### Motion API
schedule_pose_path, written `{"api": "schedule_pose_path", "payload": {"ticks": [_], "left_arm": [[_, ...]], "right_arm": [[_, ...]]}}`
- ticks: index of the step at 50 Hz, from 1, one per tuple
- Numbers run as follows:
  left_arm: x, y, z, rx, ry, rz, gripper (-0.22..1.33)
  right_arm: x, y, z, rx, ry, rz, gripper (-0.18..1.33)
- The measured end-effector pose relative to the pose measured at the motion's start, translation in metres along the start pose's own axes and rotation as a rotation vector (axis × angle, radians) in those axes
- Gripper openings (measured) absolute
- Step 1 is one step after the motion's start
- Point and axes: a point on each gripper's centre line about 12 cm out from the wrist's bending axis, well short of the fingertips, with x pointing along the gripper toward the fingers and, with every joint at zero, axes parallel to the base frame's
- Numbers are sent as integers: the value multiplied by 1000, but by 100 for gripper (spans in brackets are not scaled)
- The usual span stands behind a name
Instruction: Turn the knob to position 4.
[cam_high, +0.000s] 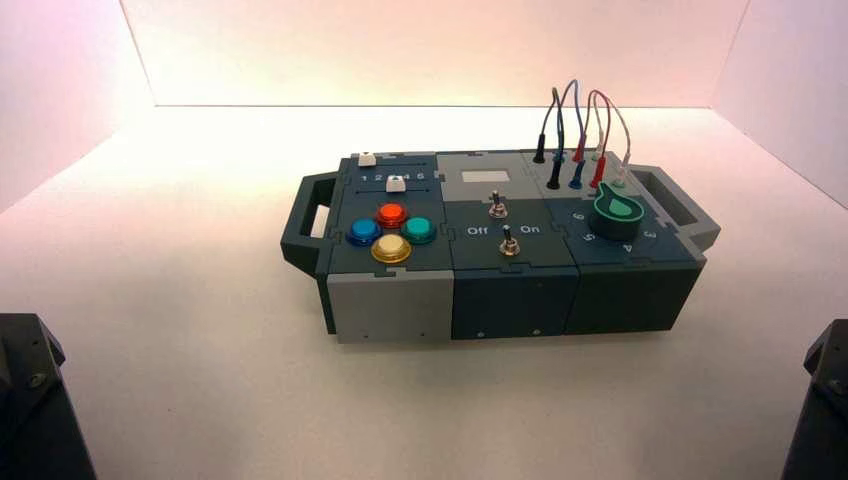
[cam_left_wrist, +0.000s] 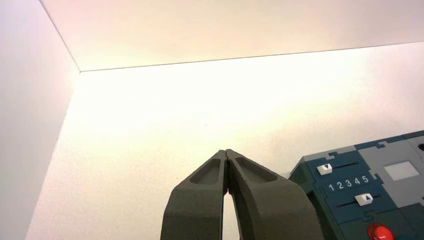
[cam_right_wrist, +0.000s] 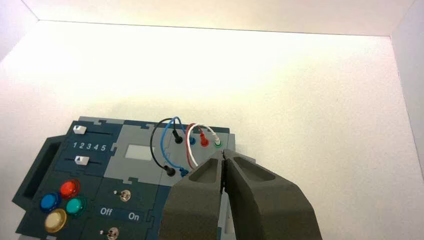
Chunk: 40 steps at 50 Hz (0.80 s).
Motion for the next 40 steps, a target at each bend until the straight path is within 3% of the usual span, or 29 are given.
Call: {"api": "schedule_pose_path", "payload": {"ticks": [30, 40], "left_arm": [[4, 0, -2, -2, 21, -2, -17], [13, -5, -4, 10, 68, -25, -17]], "right_arm": [[0, 0, -1, 3, 6, 1, -14], [16, 0, -11, 13, 123, -1, -14]]}}
